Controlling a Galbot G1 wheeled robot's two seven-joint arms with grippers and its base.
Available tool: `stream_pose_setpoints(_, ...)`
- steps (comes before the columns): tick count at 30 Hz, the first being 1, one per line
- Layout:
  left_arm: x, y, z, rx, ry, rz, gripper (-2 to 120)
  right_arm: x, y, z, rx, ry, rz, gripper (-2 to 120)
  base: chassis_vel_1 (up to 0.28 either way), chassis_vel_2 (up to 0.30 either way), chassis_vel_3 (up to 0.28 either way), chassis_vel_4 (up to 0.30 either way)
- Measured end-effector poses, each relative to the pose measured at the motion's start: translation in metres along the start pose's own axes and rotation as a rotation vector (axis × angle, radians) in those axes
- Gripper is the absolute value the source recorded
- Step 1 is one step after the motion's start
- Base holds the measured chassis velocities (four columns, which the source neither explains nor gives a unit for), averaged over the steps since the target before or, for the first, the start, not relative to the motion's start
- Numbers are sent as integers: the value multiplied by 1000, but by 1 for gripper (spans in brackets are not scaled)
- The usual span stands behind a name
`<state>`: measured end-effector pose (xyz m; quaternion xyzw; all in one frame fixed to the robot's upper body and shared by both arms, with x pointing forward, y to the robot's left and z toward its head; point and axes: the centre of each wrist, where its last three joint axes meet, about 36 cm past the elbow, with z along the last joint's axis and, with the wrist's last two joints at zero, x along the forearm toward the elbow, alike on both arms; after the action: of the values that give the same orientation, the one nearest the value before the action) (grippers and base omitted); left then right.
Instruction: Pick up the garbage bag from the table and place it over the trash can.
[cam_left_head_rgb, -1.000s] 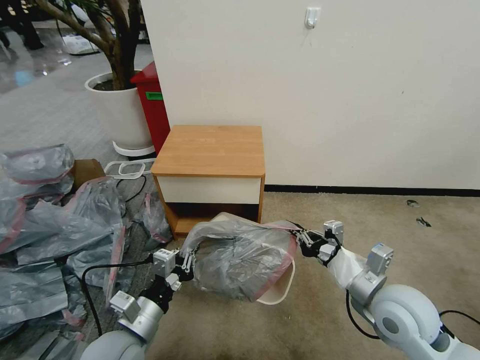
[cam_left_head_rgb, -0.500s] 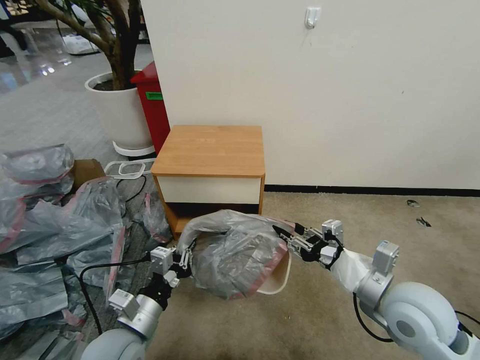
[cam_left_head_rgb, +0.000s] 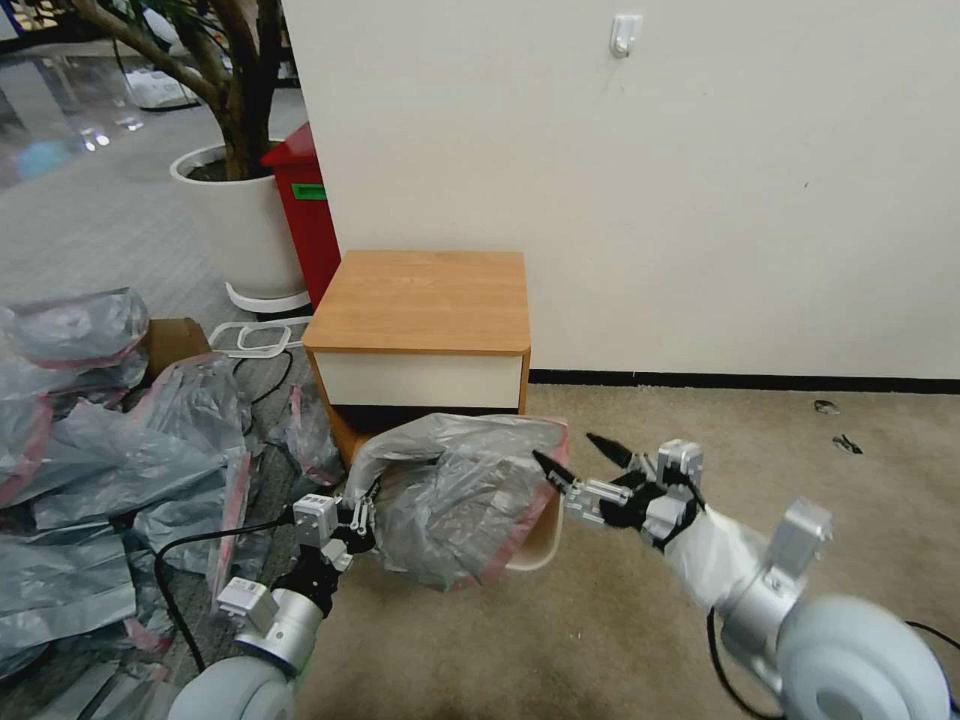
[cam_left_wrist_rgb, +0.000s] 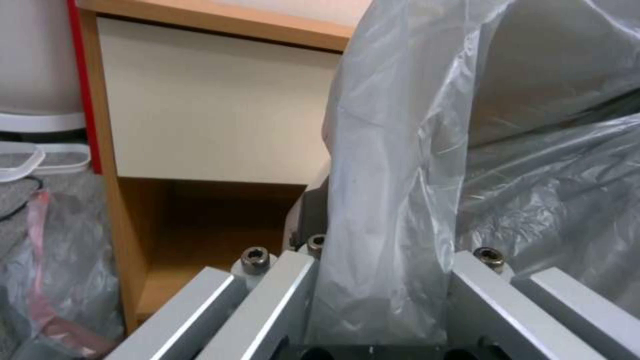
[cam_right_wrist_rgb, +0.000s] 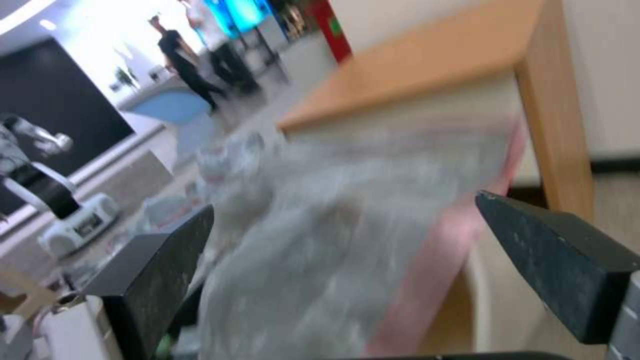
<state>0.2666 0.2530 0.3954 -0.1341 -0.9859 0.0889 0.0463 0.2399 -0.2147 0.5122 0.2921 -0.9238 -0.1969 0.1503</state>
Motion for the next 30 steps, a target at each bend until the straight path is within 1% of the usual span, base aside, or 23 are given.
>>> stream_pose_setpoints(1, 0, 0, 0, 0, 0, 0, 3, 0, 0, 0, 0, 0, 0, 100, 0, 0, 0, 0)
stream_pose_setpoints(3, -1, -1, 0, 1, -3, -2, 3, 1, 9, 9, -29, 31, 24, 100, 0, 0, 0, 0)
stream_pose_setpoints(5, -1, -1, 0, 2, -4, -2, 3, 1, 10, 10, -32, 33, 27, 100, 0, 0, 0, 0)
stream_pose_setpoints(6, -1, -2, 1, 5, -6, -1, 3, -1, 14, 20, -63, 52, 37, 100, 0, 0, 0, 0)
stream_pose_setpoints(9, -2, -4, 2, 10, -7, 2, 3, -9, 15, 36, -84, 81, 45, 100, 0, 0, 0, 0)
stream_pose_setpoints(14, -2, -5, 2, 10, -9, 6, 3, -17, 13, 47, -93, 109, 58, 100, 0, 0, 0, 0)
stream_pose_setpoints(20, -2, -7, 3, 12, -7, 12, 3, -22, 12, 53, -106, 115, 53, 100, 0, 0, 0, 0)
stream_pose_setpoints(30, -1, -12, 3, 14, -5, 20, 3, -35, 15, 58, -181, 71, -14, 100, 0, 0, 0, 0)
